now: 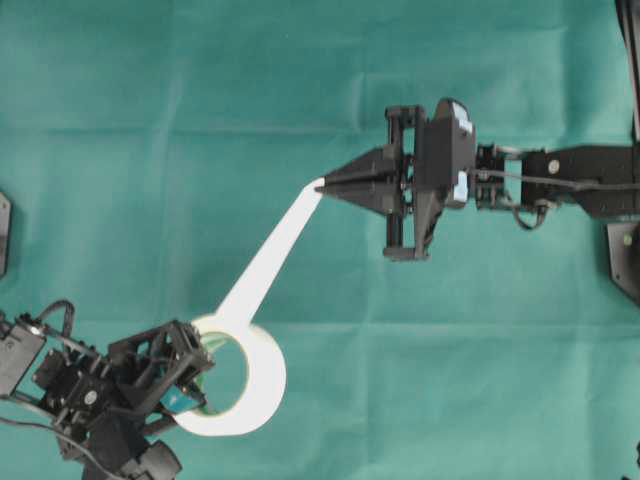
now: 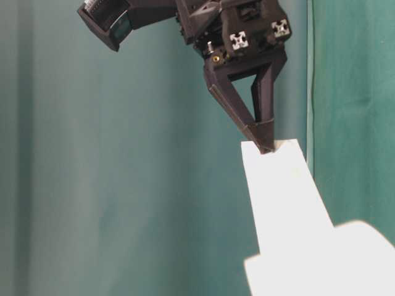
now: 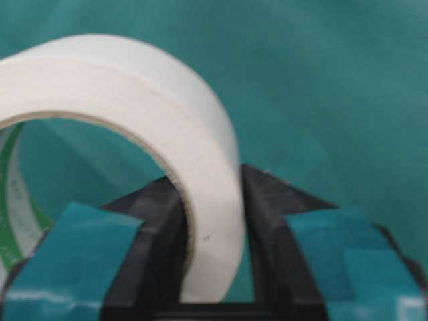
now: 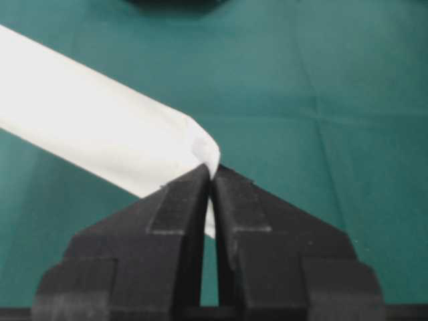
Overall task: Peel off the duct tape with your right arm.
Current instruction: 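Pull the roll away with the left gripper, unspooling tape from the right gripper, then release the tape end from the right gripper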
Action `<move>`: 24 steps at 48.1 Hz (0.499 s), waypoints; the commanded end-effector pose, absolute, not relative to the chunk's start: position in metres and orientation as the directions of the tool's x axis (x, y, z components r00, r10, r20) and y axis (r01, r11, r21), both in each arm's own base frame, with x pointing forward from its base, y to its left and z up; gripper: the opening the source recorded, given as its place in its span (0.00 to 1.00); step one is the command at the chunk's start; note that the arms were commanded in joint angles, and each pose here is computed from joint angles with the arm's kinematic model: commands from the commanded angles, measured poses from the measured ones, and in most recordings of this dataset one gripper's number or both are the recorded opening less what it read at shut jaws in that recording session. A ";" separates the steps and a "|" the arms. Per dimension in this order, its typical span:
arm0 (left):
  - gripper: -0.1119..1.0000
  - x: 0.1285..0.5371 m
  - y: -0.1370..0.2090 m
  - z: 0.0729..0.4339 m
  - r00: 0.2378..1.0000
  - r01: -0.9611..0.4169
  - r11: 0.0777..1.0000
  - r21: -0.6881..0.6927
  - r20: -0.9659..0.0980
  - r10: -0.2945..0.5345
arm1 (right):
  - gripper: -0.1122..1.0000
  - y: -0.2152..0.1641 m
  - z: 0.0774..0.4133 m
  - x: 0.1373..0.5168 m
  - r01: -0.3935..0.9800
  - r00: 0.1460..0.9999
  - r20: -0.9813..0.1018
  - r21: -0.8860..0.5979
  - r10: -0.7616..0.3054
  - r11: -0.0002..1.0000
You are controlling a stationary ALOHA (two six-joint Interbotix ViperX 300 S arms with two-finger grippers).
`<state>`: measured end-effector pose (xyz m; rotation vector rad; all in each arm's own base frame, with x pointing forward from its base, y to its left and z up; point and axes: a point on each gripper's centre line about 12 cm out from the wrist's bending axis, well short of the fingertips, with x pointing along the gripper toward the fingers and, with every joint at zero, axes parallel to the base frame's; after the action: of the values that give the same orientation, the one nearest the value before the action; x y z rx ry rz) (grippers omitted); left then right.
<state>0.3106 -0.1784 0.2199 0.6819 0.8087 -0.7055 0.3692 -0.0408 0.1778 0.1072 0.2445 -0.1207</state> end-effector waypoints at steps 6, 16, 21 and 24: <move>0.29 0.302 -0.204 0.237 0.522 0.800 0.521 0.298 -0.773 -0.361 | 0.02 -0.053 0.190 0.367 0.165 0.967 -0.210 0.100 -0.141 0.981; 0.29 0.299 -0.213 0.242 0.524 0.810 0.498 0.309 -0.762 -0.380 | 0.02 -0.053 0.190 0.367 0.166 0.967 -0.210 0.100 -0.142 0.981; 0.29 0.298 -0.218 0.245 0.527 0.817 0.480 0.321 -0.752 -0.395 | 0.02 -0.053 0.190 0.367 0.166 0.968 -0.209 0.100 -0.142 0.981; 0.29 0.296 -0.223 0.247 0.528 0.822 0.464 0.329 -0.746 -0.406 | 0.01 -0.053 0.190 0.367 0.166 0.967 -0.212 0.100 -0.142 0.981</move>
<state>0.2929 -0.2158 0.2264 0.7551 0.7156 -0.8223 0.3659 -0.0541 0.1766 0.1221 0.2447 -0.1614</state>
